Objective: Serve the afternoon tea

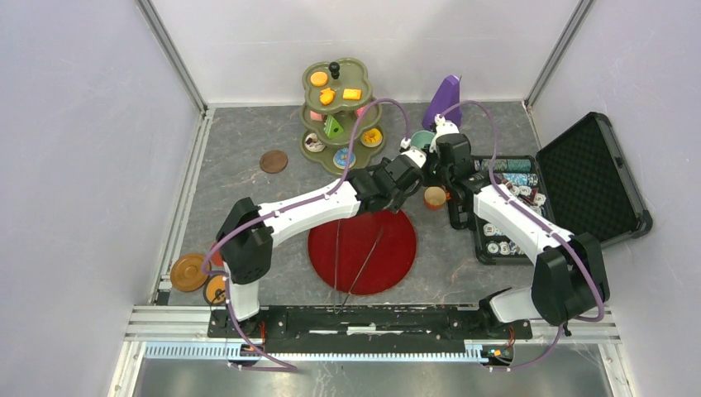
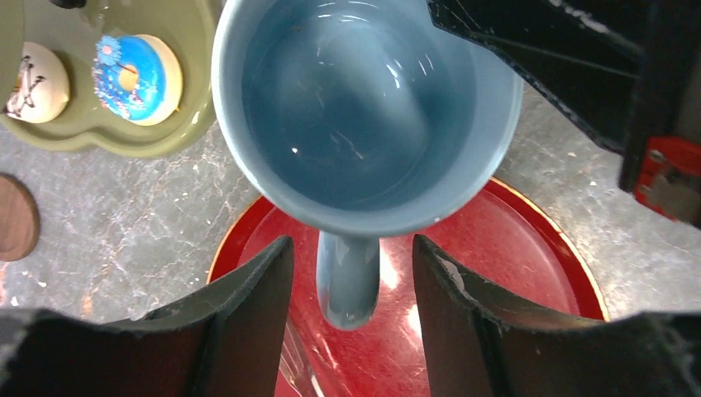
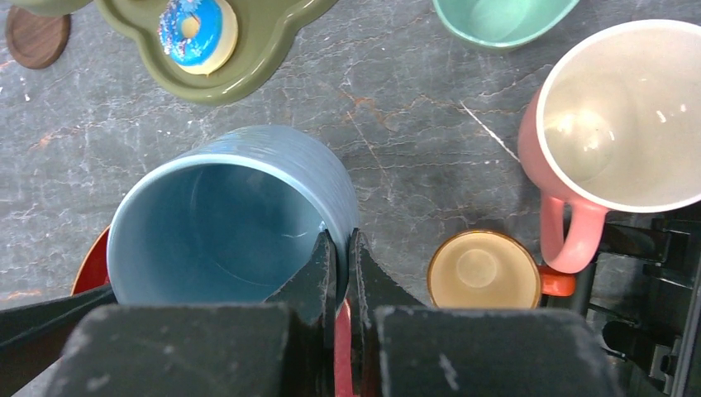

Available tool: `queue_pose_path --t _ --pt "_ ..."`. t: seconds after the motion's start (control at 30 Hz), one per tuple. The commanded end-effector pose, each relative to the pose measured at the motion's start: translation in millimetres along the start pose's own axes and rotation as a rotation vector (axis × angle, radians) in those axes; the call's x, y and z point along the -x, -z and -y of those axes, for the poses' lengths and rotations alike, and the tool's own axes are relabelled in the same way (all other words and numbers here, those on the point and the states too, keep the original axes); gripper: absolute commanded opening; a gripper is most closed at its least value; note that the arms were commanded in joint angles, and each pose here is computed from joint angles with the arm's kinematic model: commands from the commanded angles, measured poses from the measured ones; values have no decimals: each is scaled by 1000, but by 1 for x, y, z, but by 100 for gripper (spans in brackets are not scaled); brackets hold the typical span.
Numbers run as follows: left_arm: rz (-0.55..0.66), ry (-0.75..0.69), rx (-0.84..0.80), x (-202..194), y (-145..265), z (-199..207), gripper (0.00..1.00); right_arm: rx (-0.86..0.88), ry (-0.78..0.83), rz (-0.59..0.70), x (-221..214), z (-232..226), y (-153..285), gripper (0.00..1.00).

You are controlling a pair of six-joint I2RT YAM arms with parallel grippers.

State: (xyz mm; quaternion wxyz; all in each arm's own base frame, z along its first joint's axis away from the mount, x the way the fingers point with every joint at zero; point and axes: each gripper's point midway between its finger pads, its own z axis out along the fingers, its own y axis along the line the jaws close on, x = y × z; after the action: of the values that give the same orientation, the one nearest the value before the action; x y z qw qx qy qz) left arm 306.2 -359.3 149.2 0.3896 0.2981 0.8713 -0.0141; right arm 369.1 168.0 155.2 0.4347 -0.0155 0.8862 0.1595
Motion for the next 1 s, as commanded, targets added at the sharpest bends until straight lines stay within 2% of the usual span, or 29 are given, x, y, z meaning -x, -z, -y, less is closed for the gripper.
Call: queue_pose_path --t 0.0,0.13,0.27,0.5,0.57,0.6,0.67,0.77,0.9,0.97 --pt "32 -64 74 13 -1 -12 61 145 -60 198 57 -35 20 0" --pt "26 -85 94 12 -3 -14 59 156 -64 198 58 -37 22 0" --pt "32 -95 112 14 -2 -18 51 177 -64 200 58 -40 25 0" --pt "55 -104 158 17 9 -31 18 264 -17 225 61 -54 32 2" --pt "67 -100 162 17 15 -35 5 274 5 221 60 -55 33 11" --pt "74 -94 166 16 18 -37 3 276 15 218 60 -56 33 16" --pt "91 -76 165 15 26 -41 2 276 29 217 60 -56 33 21" --pt "118 -44 150 12 40 -47 2 272 69 230 66 -56 34 43" --pt "124 -23 146 -1 58 -57 2 224 134 234 75 -49 40 67" --pt "136 -1 165 -7 72 -68 2 189 156 251 81 -43 45 74"
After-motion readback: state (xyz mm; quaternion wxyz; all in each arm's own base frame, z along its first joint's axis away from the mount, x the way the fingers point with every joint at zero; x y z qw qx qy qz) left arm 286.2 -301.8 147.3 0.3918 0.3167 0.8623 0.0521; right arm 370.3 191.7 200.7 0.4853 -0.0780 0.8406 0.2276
